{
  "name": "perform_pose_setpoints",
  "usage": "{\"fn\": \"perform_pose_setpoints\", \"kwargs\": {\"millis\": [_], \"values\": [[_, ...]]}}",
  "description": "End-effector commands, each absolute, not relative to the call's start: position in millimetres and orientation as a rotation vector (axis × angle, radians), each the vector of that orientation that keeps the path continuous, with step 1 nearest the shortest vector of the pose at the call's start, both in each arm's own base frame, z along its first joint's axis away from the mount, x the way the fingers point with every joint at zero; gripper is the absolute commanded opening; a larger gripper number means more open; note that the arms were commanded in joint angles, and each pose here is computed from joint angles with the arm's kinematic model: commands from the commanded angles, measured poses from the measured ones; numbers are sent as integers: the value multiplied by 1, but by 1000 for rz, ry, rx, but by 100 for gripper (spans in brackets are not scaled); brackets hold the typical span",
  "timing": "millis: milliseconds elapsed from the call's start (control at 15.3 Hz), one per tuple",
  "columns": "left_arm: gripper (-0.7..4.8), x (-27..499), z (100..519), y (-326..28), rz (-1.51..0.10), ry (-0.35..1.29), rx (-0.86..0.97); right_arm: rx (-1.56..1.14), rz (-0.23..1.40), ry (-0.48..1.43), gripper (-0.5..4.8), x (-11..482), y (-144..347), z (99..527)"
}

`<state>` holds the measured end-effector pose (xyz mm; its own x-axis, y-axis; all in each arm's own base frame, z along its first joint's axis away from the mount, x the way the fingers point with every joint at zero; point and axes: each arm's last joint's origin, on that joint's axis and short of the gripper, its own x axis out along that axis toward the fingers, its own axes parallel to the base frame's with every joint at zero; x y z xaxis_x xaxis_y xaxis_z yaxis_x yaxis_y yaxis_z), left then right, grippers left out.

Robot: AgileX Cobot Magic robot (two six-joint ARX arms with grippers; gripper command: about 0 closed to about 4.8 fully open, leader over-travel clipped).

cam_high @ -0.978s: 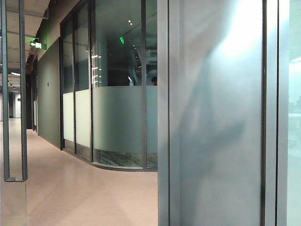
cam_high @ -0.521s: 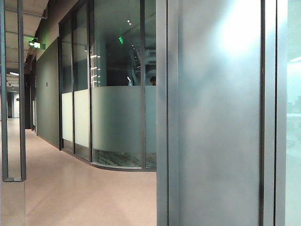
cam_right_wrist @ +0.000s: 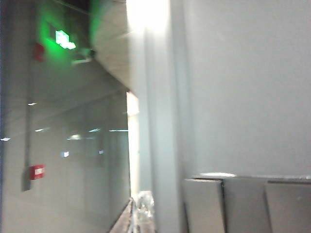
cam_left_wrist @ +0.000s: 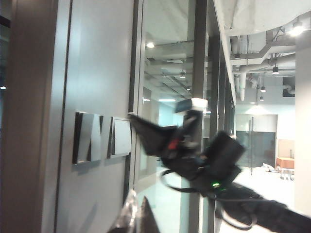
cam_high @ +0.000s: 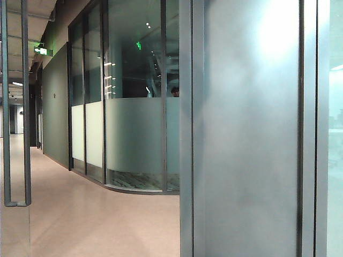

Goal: Raise the arm to find the leftmost switch on the wall and turn off the lights.

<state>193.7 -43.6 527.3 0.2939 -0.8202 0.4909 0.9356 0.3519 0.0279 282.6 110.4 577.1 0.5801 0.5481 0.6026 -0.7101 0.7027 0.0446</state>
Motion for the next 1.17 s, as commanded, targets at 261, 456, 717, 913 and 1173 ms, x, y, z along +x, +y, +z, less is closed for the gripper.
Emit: {"fn": "perform_pose_setpoints", "kwargs": {"millis": [261,456,717,913,1173], "values": [[-5,191,529,-43,-1195,-472,-286,272,656,-658,-1,311,120,581],[-5,191,529,-43,-1194,-473,-286,275,647,-667,-1,317,121,579],[-5,191,529,-43,-1195,-473,-286,281,662,-692,-1,327,130,578],[-5,190,530,-43,-1198,-473,-283,295,625,-679,-1,337,133,572],[-5,190,530,-43,-1197,-473,-283,291,597,-683,-1,342,133,569]]}}
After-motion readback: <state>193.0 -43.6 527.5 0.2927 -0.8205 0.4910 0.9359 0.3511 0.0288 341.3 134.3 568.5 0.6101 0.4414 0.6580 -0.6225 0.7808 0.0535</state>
